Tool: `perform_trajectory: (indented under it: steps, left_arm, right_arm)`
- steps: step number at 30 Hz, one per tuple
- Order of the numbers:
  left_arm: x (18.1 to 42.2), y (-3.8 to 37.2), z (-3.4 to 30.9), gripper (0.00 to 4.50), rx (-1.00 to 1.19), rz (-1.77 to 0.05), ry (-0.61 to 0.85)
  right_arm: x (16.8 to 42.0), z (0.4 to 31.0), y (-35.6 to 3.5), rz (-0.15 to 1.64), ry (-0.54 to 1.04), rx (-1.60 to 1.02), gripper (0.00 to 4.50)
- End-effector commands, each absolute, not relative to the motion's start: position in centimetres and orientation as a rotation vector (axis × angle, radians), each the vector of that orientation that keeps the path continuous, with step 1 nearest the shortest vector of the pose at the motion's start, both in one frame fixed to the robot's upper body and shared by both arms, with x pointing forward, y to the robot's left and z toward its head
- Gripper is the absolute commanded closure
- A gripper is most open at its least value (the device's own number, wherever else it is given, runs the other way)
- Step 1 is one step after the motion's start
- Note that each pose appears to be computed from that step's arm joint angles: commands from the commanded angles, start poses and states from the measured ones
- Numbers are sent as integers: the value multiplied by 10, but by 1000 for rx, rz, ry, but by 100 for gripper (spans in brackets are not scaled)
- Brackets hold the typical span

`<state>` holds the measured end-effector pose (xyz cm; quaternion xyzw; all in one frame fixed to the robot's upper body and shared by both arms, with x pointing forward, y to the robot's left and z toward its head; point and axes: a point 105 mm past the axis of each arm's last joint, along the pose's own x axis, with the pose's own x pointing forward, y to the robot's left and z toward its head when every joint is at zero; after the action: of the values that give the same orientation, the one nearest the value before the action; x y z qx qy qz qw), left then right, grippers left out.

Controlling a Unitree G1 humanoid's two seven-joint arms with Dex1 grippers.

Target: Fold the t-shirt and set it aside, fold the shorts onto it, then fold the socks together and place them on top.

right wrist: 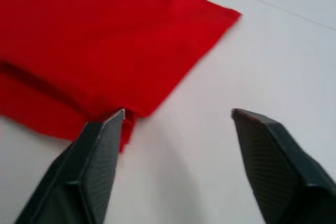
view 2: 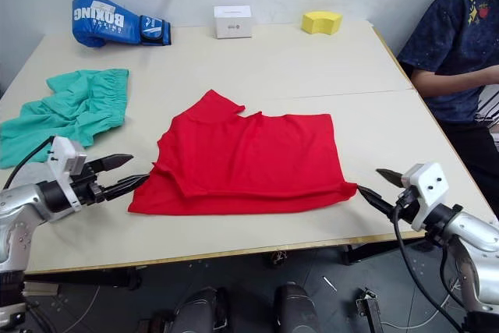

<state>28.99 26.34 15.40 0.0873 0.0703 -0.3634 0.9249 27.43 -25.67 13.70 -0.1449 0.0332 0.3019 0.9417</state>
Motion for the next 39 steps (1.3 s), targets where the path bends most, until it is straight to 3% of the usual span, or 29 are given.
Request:
perform_trajectory:
  steps: [1,7,10,13,18,28,33,39]
  left_arm:
    - [270,250,169,152,354,-895,111]
    - [255,212,146,349,448,-1098,162]
    - [247,201,129,446,476,-1175,197]
    - [245,192,117,446,498,-1222,208]
    - [260,183,110,446,512,-1198,192]
    - [284,180,103,446,600,-1202,190]
    - [297,180,111,446,562,-1146,151]
    - [330,186,115,446,517,-936,103]
  right_arm:
    - [262,147,-212,815,-5,-378,243]
    - [258,139,-157,954,-87,-398,450]
    - [251,127,-137,1052,-75,-440,450]
    - [258,117,-133,1055,-72,-482,450]
    - [277,111,-136,1009,-74,-500,450]
    - [289,103,-152,926,-28,-526,450]
    - [295,105,-162,863,-27,-518,450]
    - [305,99,-190,733,11,-544,450]
